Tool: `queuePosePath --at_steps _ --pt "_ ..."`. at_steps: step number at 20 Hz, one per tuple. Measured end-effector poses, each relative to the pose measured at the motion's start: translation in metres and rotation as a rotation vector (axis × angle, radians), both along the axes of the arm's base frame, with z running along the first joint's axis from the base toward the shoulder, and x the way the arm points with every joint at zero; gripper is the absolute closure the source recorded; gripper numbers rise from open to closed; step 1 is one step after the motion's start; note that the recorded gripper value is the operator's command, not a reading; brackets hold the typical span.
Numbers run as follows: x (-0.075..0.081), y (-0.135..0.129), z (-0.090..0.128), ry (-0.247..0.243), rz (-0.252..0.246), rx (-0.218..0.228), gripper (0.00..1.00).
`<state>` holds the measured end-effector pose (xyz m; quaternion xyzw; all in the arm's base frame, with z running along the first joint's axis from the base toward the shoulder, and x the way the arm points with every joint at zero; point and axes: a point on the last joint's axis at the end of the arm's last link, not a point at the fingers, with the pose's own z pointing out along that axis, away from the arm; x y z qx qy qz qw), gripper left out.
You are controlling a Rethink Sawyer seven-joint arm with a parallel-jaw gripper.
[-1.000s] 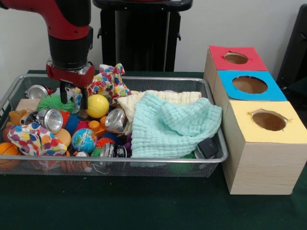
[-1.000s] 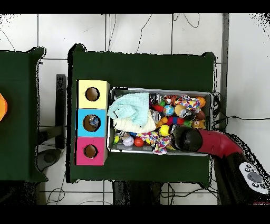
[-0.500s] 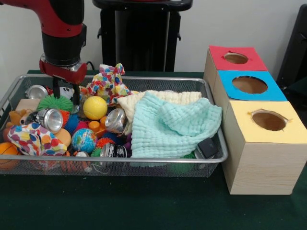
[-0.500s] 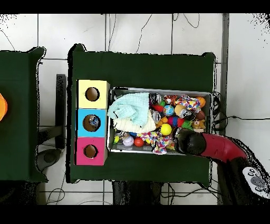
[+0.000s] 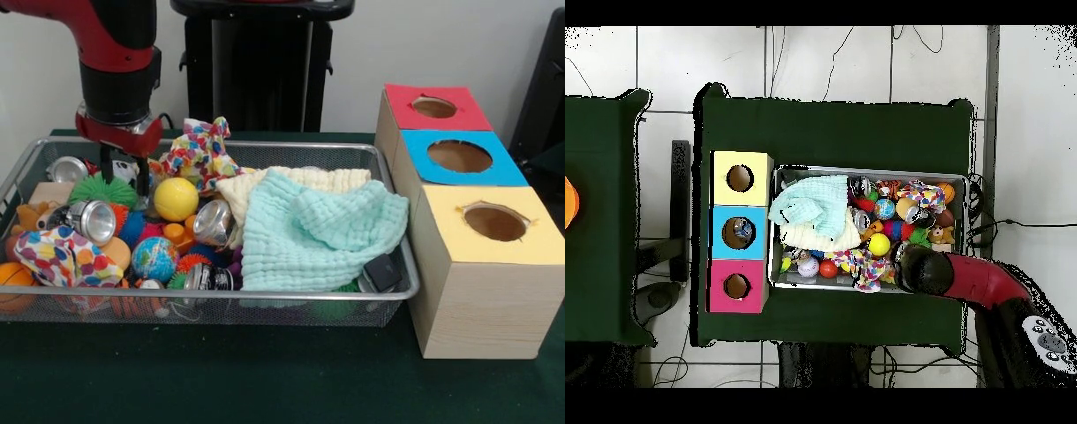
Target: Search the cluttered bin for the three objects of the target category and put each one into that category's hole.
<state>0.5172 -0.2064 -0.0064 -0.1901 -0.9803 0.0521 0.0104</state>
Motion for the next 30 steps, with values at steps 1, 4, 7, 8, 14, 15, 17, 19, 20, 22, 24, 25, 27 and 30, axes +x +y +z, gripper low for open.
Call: queuePosePath --at_steps 1,4,7,8,14,15,17,19,20,22,24,25,27,30 --pt "0.0 0.001 -0.002 -0.007 0.001 0.001 0.0" --pt "0.0 0.004 -0.007 -0.029 0.005 0.004 0.0" --pt "-0.001 0.008 -0.013 -0.044 0.008 0.01 0.0" --pt "-0.002 0.008 -0.014 -0.045 0.008 0.012 0.0" --pt "-0.012 0.02 -0.021 -0.026 0.002 0.036 0.0" --pt "-0.012 0.02 -0.021 -0.025 0.0 0.038 0.0" --pt "-0.013 0.023 -0.021 -0.025 -0.006 0.043 0.0" --pt "-0.013 0.025 -0.021 -0.027 -0.012 0.047 0.0" --pt "-0.013 0.025 -0.021 -0.027 -0.014 0.049 0.0" --pt "-0.014 0.027 -0.021 -0.025 -0.019 0.053 0.0" --pt "-0.014 0.028 -0.021 -0.024 -0.022 0.055 0.0" --pt "-0.014 0.029 -0.021 -0.024 -0.025 0.057 0.0" --pt "-0.014 0.029 -0.021 -0.024 -0.025 0.057 0.0" --pt "-0.014 0.03 -0.021 -0.025 -0.024 0.057 0.0"
